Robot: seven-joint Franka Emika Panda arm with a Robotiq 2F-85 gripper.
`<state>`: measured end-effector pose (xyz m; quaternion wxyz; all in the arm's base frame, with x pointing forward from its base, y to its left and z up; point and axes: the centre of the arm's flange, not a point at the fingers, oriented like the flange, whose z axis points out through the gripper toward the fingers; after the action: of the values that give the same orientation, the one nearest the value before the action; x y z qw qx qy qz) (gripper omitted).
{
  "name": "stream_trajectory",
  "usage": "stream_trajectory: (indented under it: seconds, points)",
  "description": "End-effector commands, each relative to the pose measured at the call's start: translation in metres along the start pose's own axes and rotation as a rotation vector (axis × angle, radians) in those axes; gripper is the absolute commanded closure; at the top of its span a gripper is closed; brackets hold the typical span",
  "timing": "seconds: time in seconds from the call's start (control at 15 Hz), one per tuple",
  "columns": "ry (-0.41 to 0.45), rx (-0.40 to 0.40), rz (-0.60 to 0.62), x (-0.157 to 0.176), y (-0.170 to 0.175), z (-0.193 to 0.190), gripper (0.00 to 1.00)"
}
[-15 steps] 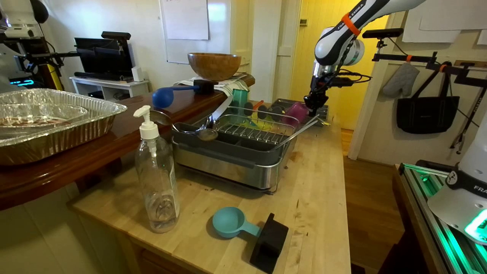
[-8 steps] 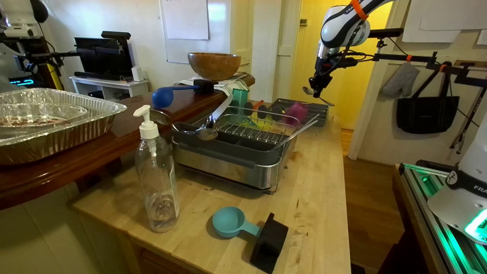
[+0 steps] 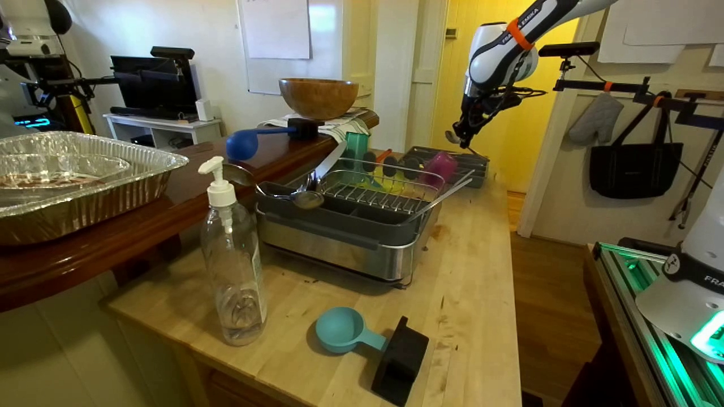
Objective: Put one silver spoon on the cutlery holder then remove the purple spoon from the holder and place it on the counter.
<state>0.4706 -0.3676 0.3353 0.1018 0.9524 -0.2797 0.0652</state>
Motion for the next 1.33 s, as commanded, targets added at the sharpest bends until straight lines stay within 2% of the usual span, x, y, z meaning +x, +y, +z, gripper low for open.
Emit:
stream_trajectory:
  seconds: [0.0, 0.53, 1.0, 1.27]
  points:
    - [0.004, -0.016, -0.023, 0.032, -0.009, 0.032, 0.98]
    - [0.038, -0.078, -0.235, 0.083, -0.038, 0.05, 0.98]
    - [0.058, -0.147, -0.478, 0.077, -0.067, 0.063, 0.98]
    - [0.09, -0.18, -0.541, 0.07, -0.073, 0.067, 0.98]
